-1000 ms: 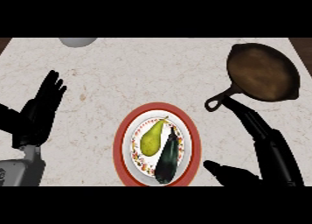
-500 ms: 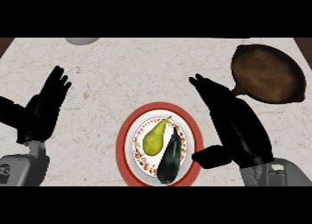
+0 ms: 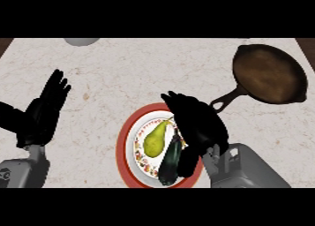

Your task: Pick the pear from the plate and place it in the pan

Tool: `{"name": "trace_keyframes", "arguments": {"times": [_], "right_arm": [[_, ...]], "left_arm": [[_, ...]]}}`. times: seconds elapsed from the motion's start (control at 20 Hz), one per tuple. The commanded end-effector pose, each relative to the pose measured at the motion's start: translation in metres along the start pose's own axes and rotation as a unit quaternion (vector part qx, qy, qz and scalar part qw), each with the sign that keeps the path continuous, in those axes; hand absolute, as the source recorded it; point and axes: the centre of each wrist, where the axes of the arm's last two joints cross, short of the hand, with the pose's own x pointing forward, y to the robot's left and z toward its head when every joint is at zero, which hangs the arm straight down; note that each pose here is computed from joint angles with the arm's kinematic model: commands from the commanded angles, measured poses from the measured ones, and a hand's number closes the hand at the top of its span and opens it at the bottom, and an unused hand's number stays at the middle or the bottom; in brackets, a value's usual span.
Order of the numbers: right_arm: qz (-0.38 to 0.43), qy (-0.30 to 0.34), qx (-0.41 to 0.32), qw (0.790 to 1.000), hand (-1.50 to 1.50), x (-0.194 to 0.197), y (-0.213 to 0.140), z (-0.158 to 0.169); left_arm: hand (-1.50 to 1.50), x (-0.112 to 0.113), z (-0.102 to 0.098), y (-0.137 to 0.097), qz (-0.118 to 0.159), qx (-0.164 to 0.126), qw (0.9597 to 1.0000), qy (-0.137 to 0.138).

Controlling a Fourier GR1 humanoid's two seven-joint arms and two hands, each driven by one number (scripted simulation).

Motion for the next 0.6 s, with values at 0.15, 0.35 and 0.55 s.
{"name": "trace_keyframes", "arguments": {"times": [0.15,0.35,0.55], "right_arm": [[0.093,0.040,0.050,0.994,-1.50,0.038,0.004,0.001],[0.143,0.066,0.020,0.987,-1.50,0.041,-0.005,0.003],[0.153,0.087,0.024,0.984,-1.50,0.059,0.021,-0.007]], "left_arm": [[0.00,0.009,-0.001,0.002,0.002,-0.002,1.0000,0.009],[0.00,0.001,-0.005,0.000,-0.005,0.004,1.0000,-0.002],[0.00,-0.003,0.006,0.000,0.004,0.002,1.0000,0.005]]}}
